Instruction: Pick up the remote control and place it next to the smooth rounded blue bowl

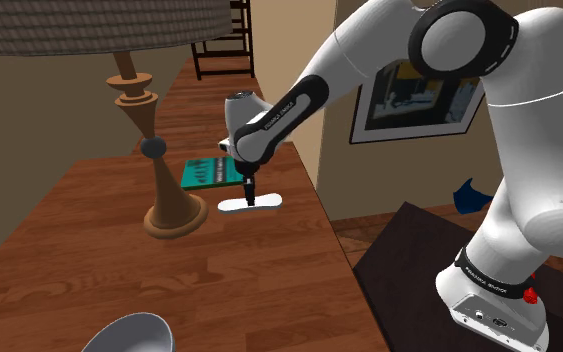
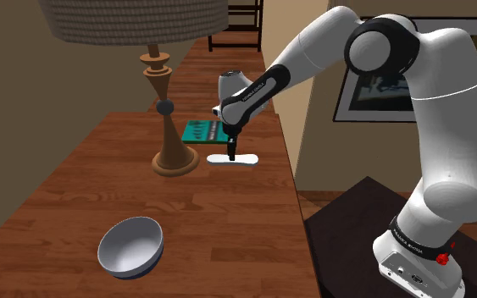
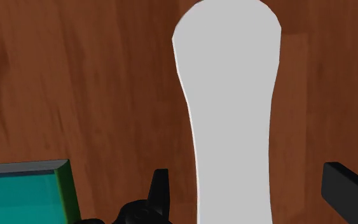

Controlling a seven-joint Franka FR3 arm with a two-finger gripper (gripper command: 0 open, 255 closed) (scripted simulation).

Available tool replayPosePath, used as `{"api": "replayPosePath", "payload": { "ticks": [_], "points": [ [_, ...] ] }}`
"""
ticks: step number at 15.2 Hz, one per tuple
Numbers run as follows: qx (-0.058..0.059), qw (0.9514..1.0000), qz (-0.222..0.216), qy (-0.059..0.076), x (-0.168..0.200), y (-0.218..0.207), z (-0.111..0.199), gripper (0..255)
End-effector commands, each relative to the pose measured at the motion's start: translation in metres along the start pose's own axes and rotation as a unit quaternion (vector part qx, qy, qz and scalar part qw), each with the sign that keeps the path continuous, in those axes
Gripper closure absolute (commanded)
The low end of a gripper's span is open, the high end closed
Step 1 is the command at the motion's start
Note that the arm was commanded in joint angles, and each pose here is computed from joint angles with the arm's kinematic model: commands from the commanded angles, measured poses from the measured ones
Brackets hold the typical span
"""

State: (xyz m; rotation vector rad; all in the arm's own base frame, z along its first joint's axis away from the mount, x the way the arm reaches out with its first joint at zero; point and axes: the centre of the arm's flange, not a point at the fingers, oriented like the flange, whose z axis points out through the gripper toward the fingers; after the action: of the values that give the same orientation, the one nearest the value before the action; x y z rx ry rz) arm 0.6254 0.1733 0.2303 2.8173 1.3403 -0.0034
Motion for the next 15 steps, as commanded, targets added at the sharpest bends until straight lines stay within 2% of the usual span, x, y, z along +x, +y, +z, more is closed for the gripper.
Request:
{"api": "replayPosePath", "payload": {
  "ticks": [1, 6, 13, 14, 15],
  "points": [
    [-0.001, 1.0, -0.003, 0.0, 0.001, 0.0, 0.012, 0],
    [-0.001, 1.0, -0.003, 0.0, 0.001, 0.0, 0.036, 0],
    [-0.001, 1.0, -0.003, 0.0, 0.001, 0.0, 0.036, 0],
    [-0.001, 1.0, -0.003, 0.0, 0.001, 0.0, 0.036, 255],
    [-0.001, 1.0, -0.003, 0.0, 0.001, 0.0, 0.036, 255]
  ]
}}
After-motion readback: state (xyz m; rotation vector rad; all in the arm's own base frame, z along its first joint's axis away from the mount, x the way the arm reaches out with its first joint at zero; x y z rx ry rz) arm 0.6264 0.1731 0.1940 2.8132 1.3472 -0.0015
